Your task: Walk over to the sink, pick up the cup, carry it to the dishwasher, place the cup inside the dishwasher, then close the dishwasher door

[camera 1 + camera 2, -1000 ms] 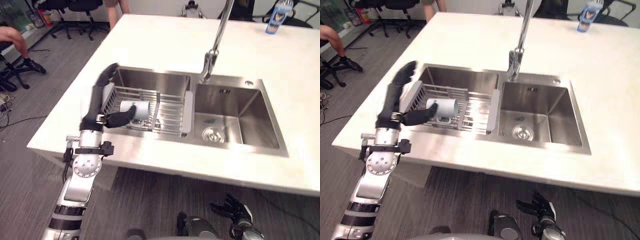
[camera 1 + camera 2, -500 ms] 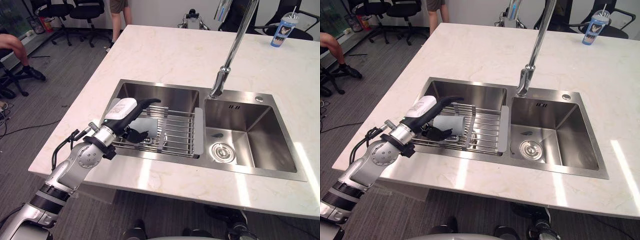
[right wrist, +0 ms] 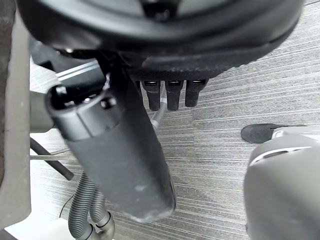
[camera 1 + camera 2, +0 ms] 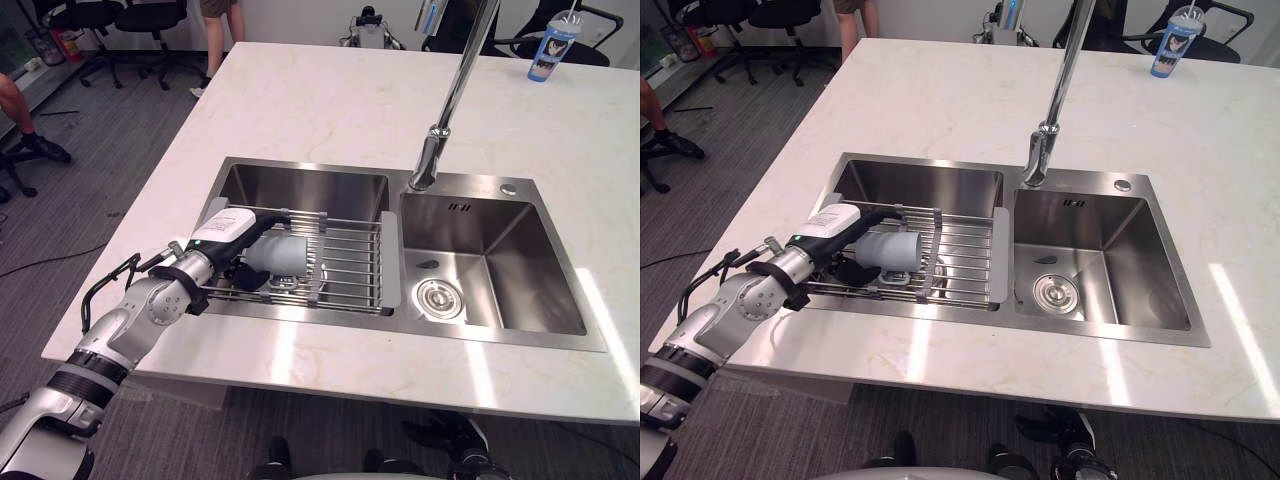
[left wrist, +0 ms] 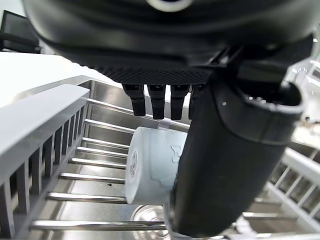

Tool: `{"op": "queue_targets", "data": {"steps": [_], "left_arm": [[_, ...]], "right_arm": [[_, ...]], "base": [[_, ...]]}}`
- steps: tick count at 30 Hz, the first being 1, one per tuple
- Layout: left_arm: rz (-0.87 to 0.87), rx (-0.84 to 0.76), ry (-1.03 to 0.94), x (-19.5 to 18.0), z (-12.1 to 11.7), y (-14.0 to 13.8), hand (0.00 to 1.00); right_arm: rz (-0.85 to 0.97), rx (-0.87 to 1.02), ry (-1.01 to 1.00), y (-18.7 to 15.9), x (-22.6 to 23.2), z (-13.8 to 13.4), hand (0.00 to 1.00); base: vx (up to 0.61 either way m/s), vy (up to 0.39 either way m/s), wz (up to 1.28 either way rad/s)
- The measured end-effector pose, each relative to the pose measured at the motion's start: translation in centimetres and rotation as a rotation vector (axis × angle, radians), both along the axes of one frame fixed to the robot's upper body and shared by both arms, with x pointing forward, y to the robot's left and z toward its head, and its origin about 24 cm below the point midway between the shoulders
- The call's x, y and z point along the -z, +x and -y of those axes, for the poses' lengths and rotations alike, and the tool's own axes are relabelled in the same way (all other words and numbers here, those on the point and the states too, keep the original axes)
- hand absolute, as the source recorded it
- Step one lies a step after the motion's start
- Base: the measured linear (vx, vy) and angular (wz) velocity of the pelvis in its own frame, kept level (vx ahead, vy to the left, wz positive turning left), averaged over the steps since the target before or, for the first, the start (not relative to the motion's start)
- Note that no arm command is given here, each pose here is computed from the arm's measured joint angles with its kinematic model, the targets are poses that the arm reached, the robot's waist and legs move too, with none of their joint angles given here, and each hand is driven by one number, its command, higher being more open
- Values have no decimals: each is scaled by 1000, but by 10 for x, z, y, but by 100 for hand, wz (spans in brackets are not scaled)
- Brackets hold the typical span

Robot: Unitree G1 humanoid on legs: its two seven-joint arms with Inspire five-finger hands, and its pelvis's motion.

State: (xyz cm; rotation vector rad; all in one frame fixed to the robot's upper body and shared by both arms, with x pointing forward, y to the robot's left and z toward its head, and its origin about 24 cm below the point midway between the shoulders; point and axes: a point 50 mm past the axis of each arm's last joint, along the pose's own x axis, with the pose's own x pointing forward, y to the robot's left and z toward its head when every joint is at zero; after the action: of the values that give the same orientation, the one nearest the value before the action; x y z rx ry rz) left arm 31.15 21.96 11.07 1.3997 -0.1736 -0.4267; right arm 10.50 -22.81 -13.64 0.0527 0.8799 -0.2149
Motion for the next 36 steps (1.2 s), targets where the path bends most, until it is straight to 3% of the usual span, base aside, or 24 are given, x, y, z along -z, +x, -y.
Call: {"op": "queue_targets", "data": {"steps": [15,21,30,36], "left_arm": [[-6,-29,10,-7,-6,6,30],[108,-86,-463,-14,4,-12,30],[185,-228,-1316,7,29,-72,30],[159,-266,-1510,14,40,-93,30]], "right_arm": [[-4,-1,3,-2,0,0,90],[-10,16,-1,-5,1,1,90],[3,118,4,-6,1,3,90],[27,143,1,2,-1,0,90]], "base": [[4,11,-5],[0,0,0],[-19,5,-8],[-46,27,-52]]}}
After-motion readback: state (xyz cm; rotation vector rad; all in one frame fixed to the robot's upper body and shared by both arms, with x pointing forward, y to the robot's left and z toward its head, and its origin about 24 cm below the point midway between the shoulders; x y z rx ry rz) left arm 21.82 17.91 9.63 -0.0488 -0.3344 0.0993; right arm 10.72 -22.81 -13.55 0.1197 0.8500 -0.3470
